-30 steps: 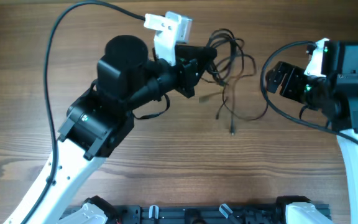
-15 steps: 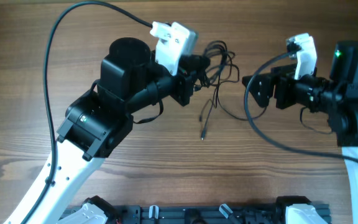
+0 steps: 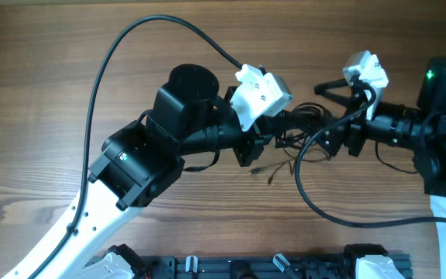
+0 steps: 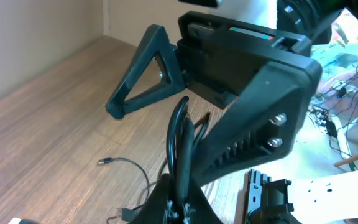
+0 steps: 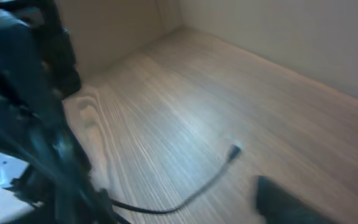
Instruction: Untangle cables
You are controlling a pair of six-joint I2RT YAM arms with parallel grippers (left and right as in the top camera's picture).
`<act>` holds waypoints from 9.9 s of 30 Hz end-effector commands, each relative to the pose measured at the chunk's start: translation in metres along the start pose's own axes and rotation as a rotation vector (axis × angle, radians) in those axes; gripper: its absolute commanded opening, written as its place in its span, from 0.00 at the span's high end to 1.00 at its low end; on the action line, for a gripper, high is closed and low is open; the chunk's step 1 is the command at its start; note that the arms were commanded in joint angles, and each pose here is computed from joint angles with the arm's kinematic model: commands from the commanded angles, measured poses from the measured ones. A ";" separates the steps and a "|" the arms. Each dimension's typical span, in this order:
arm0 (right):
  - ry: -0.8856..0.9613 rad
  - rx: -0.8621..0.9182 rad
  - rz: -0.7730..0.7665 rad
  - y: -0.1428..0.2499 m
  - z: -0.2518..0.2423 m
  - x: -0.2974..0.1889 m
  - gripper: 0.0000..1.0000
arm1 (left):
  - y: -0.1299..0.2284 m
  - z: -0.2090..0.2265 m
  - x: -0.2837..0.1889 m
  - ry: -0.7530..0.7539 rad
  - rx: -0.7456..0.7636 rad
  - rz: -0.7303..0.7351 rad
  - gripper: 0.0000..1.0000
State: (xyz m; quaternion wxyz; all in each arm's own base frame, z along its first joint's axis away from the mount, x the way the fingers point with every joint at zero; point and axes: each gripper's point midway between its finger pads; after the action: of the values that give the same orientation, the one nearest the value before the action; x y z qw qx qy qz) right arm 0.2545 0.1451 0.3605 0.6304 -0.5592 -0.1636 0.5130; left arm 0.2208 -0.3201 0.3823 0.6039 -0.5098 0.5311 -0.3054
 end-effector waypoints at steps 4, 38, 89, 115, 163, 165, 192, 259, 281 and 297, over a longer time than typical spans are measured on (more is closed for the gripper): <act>-0.051 -0.035 -0.018 -0.003 0.014 -0.003 0.96 | -0.020 0.005 0.001 -0.028 0.057 -0.062 0.96; 0.032 0.121 -0.208 -0.061 -0.005 -0.010 0.96 | 0.013 0.073 -0.015 -0.453 -0.739 -0.087 0.07; 0.136 -0.362 -0.038 -0.020 -0.018 -0.005 0.36 | 0.015 0.103 -0.022 -0.600 0.042 0.108 0.96; 0.130 -0.721 -0.029 -0.023 -0.015 -0.005 0.71 | -0.004 0.038 0.006 -0.193 -0.082 -0.007 0.96; 0.217 -0.484 0.029 -0.014 -0.042 -0.002 0.07 | -0.008 0.092 -0.067 -0.578 -0.263 -0.081 0.96; 0.170 -0.686 0.025 -0.015 -0.034 -0.001 0.05 | -0.009 0.084 -0.062 -0.524 -0.262 -0.079 0.96; 0.429 -0.411 -0.129 -0.070 -0.110 0.007 0.00 | -0.020 0.003 -0.015 -0.148 -0.212 -0.064 0.96; -0.006 0.357 0.122 0.026 -0.082 0.066 0.00 | 0.111 0.173 -0.219 -1.276 -0.773 0.078 0.00; -0.132 0.295 0.578 0.167 0.005 0.290 0.00 | 0.136 0.164 -0.229 -1.301 -0.816 0.195 0.00; -0.150 0.326 0.729 0.261 0.031 0.331 0.01 | 0.136 0.164 -0.229 -1.301 -0.816 0.195 0.00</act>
State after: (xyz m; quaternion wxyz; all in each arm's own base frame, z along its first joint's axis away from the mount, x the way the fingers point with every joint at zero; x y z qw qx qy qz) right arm 0.2507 0.4019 0.0464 0.4810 -0.4331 0.0558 0.7603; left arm 0.2970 -0.0252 0.3130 0.5867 -0.7146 0.1858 0.3325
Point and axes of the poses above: each gripper's point midway between its finger pads, its own x axis out along the fingers, its own z axis along the line the jaws close on, y = z × x, and after that the axes turned 6 degrees about x, right-handed
